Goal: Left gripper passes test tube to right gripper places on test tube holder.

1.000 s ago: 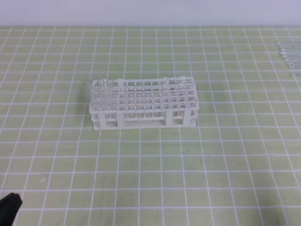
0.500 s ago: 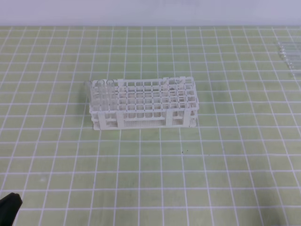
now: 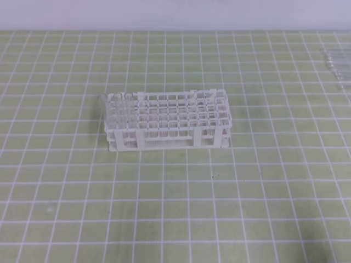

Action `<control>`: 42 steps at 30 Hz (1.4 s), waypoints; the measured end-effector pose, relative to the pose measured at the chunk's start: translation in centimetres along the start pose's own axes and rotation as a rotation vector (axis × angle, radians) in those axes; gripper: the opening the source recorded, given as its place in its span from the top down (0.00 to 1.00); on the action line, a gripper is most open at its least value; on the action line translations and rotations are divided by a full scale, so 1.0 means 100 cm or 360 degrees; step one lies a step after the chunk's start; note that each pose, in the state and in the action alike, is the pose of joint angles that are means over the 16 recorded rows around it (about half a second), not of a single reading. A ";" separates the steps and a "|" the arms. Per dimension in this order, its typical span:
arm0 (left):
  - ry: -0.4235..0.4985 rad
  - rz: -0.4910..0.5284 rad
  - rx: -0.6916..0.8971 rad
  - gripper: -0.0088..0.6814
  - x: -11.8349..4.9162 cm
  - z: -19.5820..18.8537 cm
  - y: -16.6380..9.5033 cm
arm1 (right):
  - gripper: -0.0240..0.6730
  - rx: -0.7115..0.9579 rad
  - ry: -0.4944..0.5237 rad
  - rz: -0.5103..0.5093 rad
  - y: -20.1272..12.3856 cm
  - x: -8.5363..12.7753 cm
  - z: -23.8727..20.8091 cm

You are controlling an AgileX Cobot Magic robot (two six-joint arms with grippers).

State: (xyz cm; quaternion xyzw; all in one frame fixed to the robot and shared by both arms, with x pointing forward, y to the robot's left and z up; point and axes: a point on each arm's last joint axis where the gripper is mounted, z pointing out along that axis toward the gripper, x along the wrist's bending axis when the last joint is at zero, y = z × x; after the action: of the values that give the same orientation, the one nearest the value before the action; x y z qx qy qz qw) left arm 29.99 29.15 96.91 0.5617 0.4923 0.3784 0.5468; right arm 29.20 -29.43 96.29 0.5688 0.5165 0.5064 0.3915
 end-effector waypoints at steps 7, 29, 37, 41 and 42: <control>0.0108 -0.0033 -0.0181 0.99 0.002 -0.005 0.008 | 0.97 -0.0001 0.0001 0.0002 0.000 0.000 0.000; 0.0112 0.0066 -0.0197 0.99 0.000 -0.007 0.008 | 0.97 -0.0004 0.0001 0.0002 0.000 0.000 0.000; 0.0029 0.0239 -0.0104 0.99 -0.005 -0.006 0.003 | 0.97 -0.0005 0.0002 0.0002 0.000 0.000 0.000; 0.0005 0.0295 -0.0065 0.99 -0.007 -0.006 0.000 | 0.97 -0.0005 0.0002 0.0002 0.000 0.000 0.000; 0.0005 0.0303 -0.0052 0.99 -0.007 -0.006 -0.001 | 0.97 -0.0005 0.0002 0.0002 0.000 0.000 0.000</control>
State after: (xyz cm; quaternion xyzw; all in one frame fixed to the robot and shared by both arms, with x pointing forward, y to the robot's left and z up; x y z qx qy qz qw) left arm 29.24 28.63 96.95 0.5962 0.4313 0.4375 0.5168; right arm 29.21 -29.42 96.32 0.5684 0.5154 0.5077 0.3917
